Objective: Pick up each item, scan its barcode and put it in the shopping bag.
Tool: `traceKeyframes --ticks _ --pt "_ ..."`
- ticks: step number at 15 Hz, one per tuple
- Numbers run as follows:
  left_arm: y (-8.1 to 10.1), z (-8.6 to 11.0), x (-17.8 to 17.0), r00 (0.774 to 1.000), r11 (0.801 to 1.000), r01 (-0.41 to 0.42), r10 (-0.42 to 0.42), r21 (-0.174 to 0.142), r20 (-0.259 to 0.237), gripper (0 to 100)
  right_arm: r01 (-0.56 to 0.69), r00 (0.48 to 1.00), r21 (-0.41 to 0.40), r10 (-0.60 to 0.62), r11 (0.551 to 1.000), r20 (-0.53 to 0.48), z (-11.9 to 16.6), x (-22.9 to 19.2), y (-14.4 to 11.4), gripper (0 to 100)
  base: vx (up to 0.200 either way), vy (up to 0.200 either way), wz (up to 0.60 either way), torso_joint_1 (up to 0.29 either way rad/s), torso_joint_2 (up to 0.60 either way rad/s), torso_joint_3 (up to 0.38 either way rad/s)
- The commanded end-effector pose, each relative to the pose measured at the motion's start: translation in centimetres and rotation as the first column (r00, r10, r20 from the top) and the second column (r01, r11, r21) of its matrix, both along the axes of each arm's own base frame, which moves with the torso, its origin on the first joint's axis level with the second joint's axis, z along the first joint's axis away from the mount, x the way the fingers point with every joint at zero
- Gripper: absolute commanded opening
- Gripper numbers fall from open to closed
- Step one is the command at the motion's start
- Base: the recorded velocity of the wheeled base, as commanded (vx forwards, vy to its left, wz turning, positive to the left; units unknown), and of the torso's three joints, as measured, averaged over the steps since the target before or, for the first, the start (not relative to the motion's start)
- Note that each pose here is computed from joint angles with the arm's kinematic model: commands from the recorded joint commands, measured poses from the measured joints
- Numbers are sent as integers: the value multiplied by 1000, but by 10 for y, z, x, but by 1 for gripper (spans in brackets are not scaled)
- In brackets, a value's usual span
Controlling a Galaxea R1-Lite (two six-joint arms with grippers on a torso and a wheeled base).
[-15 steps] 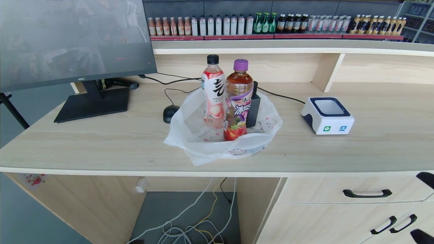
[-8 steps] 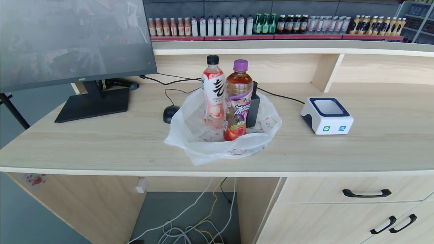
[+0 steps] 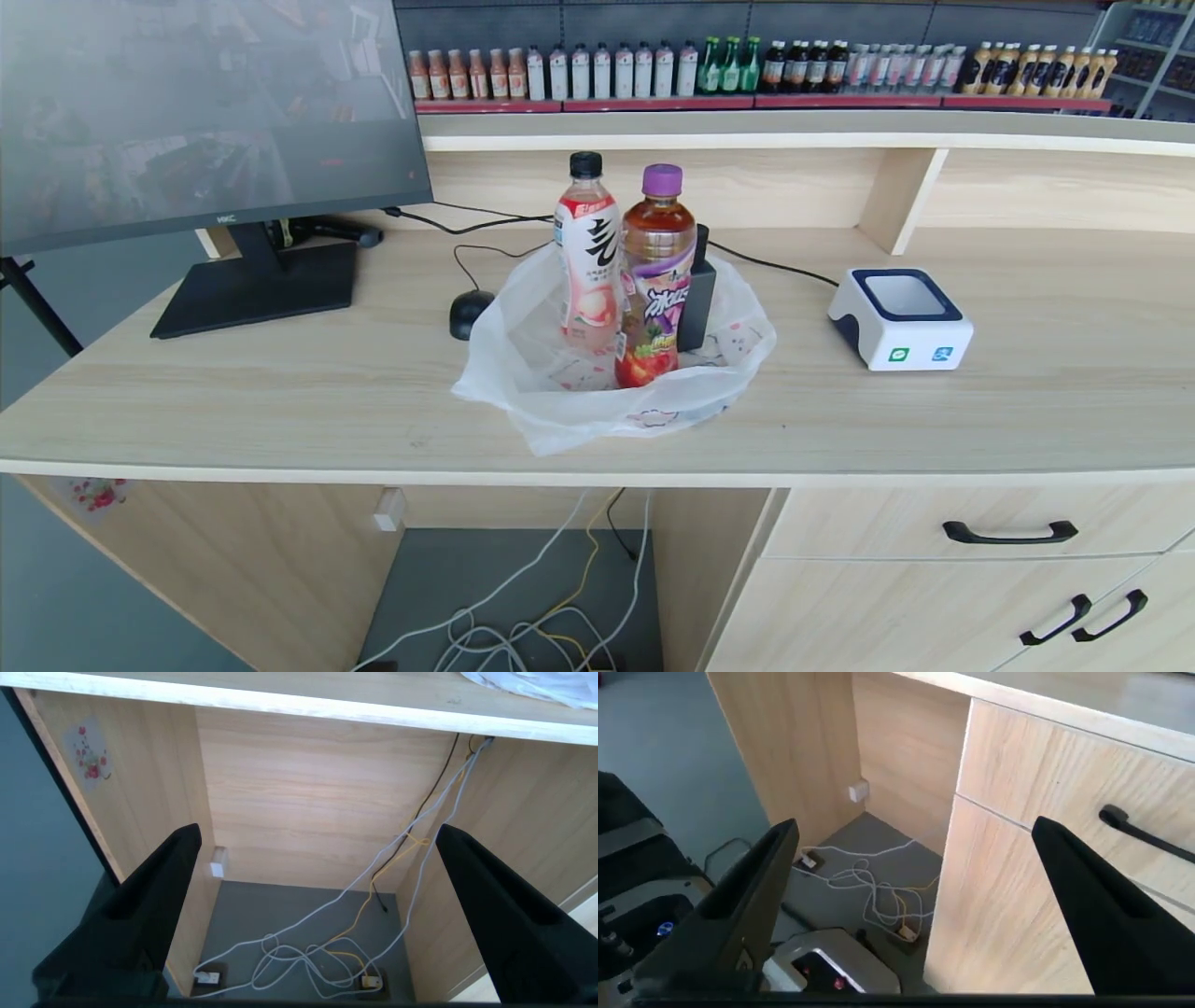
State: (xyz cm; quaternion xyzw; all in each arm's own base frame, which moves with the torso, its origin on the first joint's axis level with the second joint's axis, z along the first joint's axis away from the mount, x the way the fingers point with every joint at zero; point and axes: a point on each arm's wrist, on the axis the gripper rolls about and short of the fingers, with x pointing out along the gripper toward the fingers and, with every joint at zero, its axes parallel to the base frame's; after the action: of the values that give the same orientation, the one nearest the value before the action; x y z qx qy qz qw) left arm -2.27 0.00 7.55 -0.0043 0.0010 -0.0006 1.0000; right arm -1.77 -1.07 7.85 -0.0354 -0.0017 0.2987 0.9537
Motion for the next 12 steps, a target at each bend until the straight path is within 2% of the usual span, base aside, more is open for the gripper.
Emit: traceKeyframes --ticks 1,3,4,6,8,12 --pt "0 0 0 1000 1000 0 0 -1 0 100 192 978 -21 -193 981 -81 0 4 5 100 0 0 0 0 0 0" --pt "0 0 0 1000 1000 0 0 -1 0 100 288 951 -37 -290 957 -104 0 6 7 100 0 0 0 0 0 0" --pt "0 0 0 1000 1000 0 0 -1 0 100 376 920 -39 -378 926 -104 0 5 8 100 0 0 0 0 0 0" --pt "0 0 0 1000 1000 0 0 -1 0 100 451 885 -42 -452 892 -109 0 6 10 100 0 0 0 0 0 0" --pt "0 0 0 1000 1000 0 0 -1 0 100 455 888 -28 -456 890 -65 0 2 9 100 0 0 0 0 0 0" --pt "0 0 0 1000 1000 0 0 -1 0 100 466 881 -29 -467 884 -72 0 3 9 100 0 0 0 0 0 0"
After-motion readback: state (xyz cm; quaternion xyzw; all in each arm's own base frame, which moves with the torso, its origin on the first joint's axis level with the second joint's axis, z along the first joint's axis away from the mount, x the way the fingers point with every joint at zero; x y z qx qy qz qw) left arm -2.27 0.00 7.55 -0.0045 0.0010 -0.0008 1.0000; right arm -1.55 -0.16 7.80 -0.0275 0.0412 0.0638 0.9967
